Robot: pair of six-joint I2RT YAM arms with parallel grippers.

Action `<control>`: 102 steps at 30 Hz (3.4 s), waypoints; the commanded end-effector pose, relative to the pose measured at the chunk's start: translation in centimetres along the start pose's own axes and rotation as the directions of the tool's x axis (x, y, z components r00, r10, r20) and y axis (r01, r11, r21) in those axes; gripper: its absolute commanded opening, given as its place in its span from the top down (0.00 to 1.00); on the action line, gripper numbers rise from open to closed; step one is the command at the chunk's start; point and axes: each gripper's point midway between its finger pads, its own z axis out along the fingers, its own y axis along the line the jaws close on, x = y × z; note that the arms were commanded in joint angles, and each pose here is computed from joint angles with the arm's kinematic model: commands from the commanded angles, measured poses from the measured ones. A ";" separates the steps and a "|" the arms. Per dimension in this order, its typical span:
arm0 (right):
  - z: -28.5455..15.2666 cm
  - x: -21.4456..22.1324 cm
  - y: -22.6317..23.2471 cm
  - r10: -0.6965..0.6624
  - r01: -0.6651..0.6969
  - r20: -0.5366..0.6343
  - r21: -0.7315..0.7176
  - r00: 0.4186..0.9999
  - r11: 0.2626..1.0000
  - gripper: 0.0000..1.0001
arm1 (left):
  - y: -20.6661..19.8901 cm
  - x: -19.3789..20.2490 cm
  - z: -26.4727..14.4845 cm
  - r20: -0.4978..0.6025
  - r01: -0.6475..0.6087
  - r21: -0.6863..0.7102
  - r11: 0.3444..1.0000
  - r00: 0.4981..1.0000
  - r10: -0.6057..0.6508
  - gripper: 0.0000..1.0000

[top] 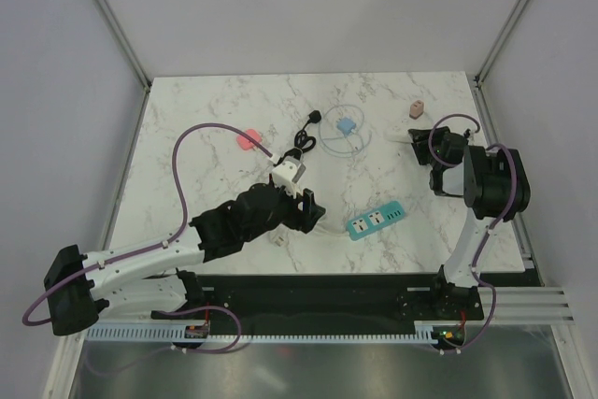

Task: Pull the plug off the socket

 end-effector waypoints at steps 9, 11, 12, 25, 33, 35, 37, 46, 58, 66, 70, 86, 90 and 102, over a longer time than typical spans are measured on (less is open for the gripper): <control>0.3 1.2 -2.3 -0.047 0.050 -0.058 0.048 0.997 0.998 0.81 | -2.7 -4.1 0.2 0.062 -0.025 0.088 0.996 0.998 0.019 0.26; -0.4 1.7 -2.5 -0.060 0.064 -0.079 0.046 0.995 0.997 0.88 | -3.7 -4.8 0.5 0.055 -0.027 0.121 0.992 0.998 0.021 0.26; -0.8 1.7 -2.0 -0.075 0.078 -0.089 0.033 0.993 0.996 0.94 | -4.0 -4.7 1.1 0.041 -0.030 0.125 0.992 0.999 0.025 0.26; -11.3 6.9 -5.8 -0.129 0.180 -0.318 0.137 0.939 0.974 1.00 | -7.6 -7.0 9.0 -0.068 0.036 0.220 0.975 0.997 -0.022 0.22; -14.7 7.8 -7.0 -0.190 0.250 -0.366 0.124 0.911 0.960 1.00 | -7.1 -7.8 17.5 -0.091 0.035 0.126 0.991 0.996 -0.023 0.20; -14.8 7.9 -6.8 -0.197 0.249 -0.369 0.097 0.908 0.964 1.00 | -6.8 -8.9 19.3 -0.049 0.027 0.090 0.996 0.999 -0.023 0.20; -14.9 8.2 -6.6 -0.197 0.243 -0.384 0.073 0.902 0.967 1.00 | -5.6 -8.4 22.0 -0.043 0.017 0.032 0.999 0.999 -0.016 0.20; -15.7 8.8 -6.5 -0.204 0.240 -0.409 0.038 0.889 0.970 1.00 | -0.8 -6.1 28.8 -0.067 0.097 -0.095 0.991 0.992 -0.103 0.20; -16.0 9.0 -6.7 -0.225 0.263 -0.436 0.027 0.871 0.965 1.00 | 0.3 -4.5 32.8 -0.084 0.163 -0.087 0.983 0.982 -0.170 0.34; -15.7 8.8 -6.7 -0.235 0.275 -0.434 0.031 0.870 0.961 1.00 | -0.8 -2.9 33.4 -0.139 0.194 -0.023 0.981 0.971 -0.195 0.63; -15.5 8.6 -6.7 -0.227 0.268 -0.424 0.039 0.877 0.963 0.99 | -1.9 -2.5 33.1 -0.175 0.189 0.037 0.981 0.968 -0.180 0.98; -12.3 7.5 -5.9 -0.184 0.220 -0.390 0.048 0.902 0.974 0.46 | -3.9 -2.3 31.1 -0.225 0.225 0.133 0.965 0.955 -0.192 0.98; -11.7 7.2 -5.6 -0.197 0.223 -0.370 0.028 0.908 0.974 0.47 | -4.4 -2.4 30.9 -0.235 0.239 0.155 0.959 0.951 -0.199 0.98; -11.6 6.5 -6.9 -0.161 0.219 -0.351 0.131 0.922 0.967 1.00 | -6.1 -1.5 30.2 -0.199 0.004 0.116 0.993 0.980 0.019 0.98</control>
